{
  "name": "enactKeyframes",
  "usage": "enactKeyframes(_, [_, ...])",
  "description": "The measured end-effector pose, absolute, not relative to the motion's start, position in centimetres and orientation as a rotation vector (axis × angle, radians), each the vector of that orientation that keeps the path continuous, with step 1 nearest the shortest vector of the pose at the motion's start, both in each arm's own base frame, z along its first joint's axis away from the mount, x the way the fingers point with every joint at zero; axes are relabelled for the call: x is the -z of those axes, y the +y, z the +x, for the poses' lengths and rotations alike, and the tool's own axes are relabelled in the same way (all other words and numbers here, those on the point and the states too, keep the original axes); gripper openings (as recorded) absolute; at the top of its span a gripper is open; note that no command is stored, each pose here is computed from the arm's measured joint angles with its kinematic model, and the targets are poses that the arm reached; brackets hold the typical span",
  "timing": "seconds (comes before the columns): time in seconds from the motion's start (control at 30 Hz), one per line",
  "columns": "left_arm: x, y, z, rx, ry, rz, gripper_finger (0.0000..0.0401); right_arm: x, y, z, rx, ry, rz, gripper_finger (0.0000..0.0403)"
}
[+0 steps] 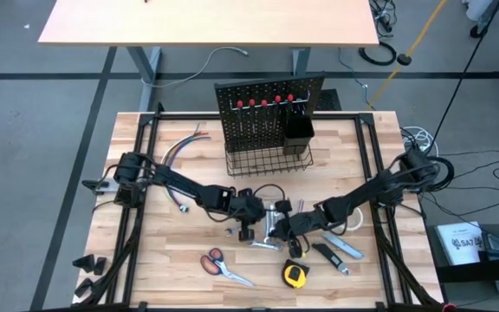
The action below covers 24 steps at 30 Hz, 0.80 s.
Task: Hang tools onto peg board
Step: Put the wrench into the black bin on the pegboard
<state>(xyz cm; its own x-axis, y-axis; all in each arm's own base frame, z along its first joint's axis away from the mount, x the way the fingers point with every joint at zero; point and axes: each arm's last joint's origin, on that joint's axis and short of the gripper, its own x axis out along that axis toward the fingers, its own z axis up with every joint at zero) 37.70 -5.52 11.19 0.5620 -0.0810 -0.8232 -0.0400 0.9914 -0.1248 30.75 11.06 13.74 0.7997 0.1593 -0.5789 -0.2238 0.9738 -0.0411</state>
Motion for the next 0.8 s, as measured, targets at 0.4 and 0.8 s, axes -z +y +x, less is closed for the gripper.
enactKeyframes(0.4, [-11.0,-4.6,37.6,-0.043,0.995,-0.223,0.0001,-12.0,10.9,35.0,-0.002,0.595,-0.185,0.0])
enactKeyframes(0.8, [-10.9,-4.4,37.5,-0.084,1.007,-0.267,0.0001,-11.0,10.9,36.7,0.185,0.611,-0.286,0.0])
